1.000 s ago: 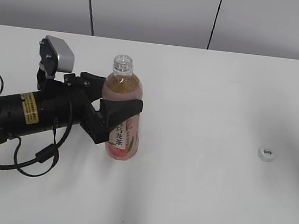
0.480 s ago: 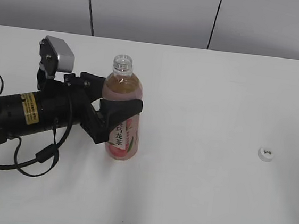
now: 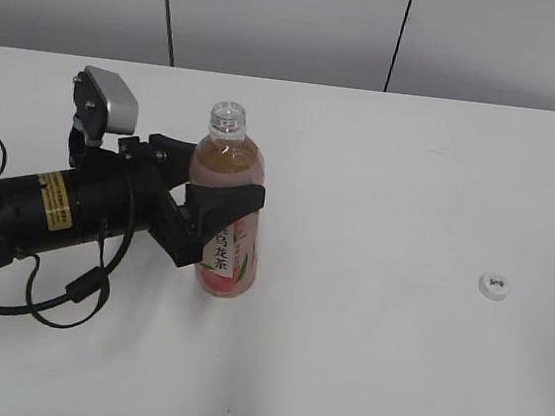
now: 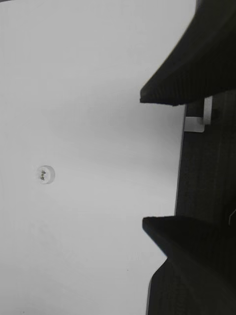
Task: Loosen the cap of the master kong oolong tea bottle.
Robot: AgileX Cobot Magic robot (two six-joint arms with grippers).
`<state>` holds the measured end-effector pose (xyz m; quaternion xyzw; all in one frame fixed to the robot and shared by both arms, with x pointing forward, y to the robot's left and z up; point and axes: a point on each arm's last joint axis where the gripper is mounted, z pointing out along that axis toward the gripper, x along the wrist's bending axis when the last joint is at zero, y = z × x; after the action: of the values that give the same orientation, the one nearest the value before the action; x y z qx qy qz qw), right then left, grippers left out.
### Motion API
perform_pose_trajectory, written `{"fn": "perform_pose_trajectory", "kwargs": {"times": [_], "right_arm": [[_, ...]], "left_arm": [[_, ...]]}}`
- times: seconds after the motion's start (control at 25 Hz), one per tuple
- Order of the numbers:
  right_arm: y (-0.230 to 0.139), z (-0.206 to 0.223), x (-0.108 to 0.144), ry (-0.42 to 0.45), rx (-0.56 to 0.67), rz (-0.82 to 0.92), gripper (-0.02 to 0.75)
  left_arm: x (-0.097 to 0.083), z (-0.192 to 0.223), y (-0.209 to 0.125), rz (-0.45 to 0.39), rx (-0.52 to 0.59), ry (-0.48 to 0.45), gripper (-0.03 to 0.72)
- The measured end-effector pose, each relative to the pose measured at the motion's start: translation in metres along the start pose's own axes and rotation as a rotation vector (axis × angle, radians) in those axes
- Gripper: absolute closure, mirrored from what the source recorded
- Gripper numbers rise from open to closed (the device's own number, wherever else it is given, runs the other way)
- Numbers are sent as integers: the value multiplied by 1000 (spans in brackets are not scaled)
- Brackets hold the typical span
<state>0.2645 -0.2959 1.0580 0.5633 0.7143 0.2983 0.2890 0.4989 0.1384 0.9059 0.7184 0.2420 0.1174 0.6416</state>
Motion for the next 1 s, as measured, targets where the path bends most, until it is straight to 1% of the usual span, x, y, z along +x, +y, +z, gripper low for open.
{"fn": "perform_pose_trajectory", "kwargs": {"times": [0.24,0.36,0.56,1.0], "right_arm": [[-14,-12,1,-9,-99,1,206],[-15,-12,1,-9,-100,1,206],[-15,-12,1,-9,-103,1,206],[-16,-11,1,-9,-100,1,206]], "left_arm": [[0,0,0,0,0,0,208],[0,0,-1,-1,5,2,180],[-1,-1,-1,-5,-7,-5,106],[-1,-1,0,-8,-15,0,97]]}}
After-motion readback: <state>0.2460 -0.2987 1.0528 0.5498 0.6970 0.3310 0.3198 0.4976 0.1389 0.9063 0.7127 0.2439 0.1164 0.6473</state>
